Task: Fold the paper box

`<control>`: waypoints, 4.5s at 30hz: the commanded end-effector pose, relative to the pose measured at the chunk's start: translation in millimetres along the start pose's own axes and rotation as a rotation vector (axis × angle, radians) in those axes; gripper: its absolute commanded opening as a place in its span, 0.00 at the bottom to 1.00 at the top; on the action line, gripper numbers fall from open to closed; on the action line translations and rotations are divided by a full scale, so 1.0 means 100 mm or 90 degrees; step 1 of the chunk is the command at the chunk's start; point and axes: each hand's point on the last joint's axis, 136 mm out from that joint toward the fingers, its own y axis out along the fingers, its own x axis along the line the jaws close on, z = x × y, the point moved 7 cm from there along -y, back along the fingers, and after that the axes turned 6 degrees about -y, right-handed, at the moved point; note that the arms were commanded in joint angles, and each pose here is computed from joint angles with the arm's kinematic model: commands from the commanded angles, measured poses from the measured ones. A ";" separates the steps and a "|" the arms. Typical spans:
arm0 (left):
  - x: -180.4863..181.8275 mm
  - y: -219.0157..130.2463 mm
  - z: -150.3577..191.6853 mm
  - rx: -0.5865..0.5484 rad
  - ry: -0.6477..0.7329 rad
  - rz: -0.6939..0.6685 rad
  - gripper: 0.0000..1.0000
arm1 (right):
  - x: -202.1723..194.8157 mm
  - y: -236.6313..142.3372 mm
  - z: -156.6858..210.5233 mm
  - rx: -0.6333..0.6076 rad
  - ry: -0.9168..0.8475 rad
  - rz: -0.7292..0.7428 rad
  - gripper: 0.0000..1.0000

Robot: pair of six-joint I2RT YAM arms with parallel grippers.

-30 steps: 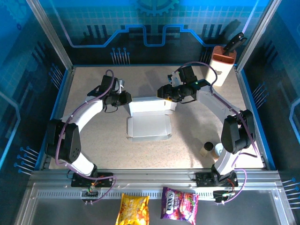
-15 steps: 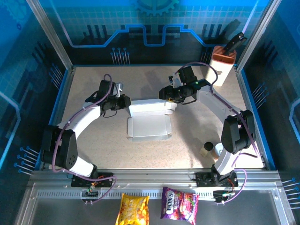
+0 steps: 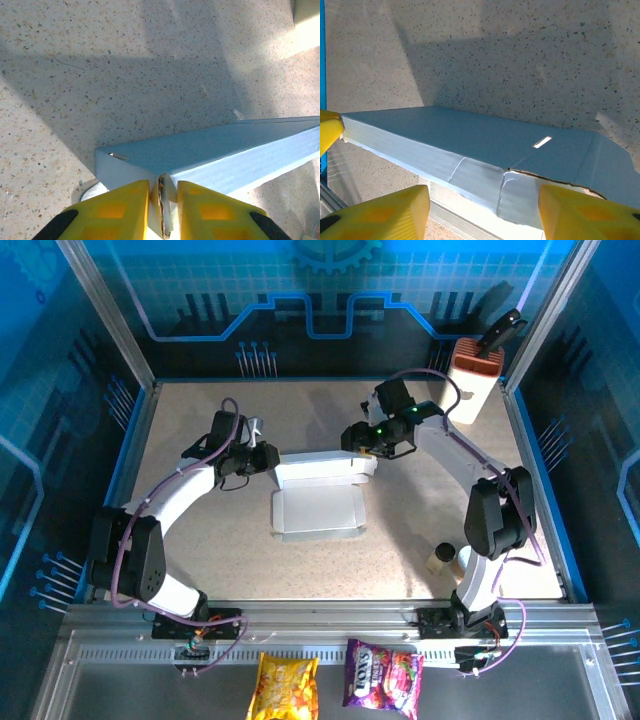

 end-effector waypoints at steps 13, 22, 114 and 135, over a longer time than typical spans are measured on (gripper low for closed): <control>0.11 0.07 0.07 0.036 -0.018 -0.026 0.22 | 0.05 0.21 0.09 -0.012 0.085 -0.101 0.57; 0.11 0.07 0.07 0.037 -0.018 -0.027 0.22 | 0.03 0.18 0.09 -0.079 0.139 -0.173 0.53; 0.16 -0.08 0.04 0.001 0.000 -0.058 0.19 | -0.93 0.84 0.39 -0.252 0.273 -0.298 0.39; 0.16 -0.10 0.05 0.004 -0.003 -0.056 0.19 | -0.75 0.96 0.37 -0.235 0.236 -0.289 0.38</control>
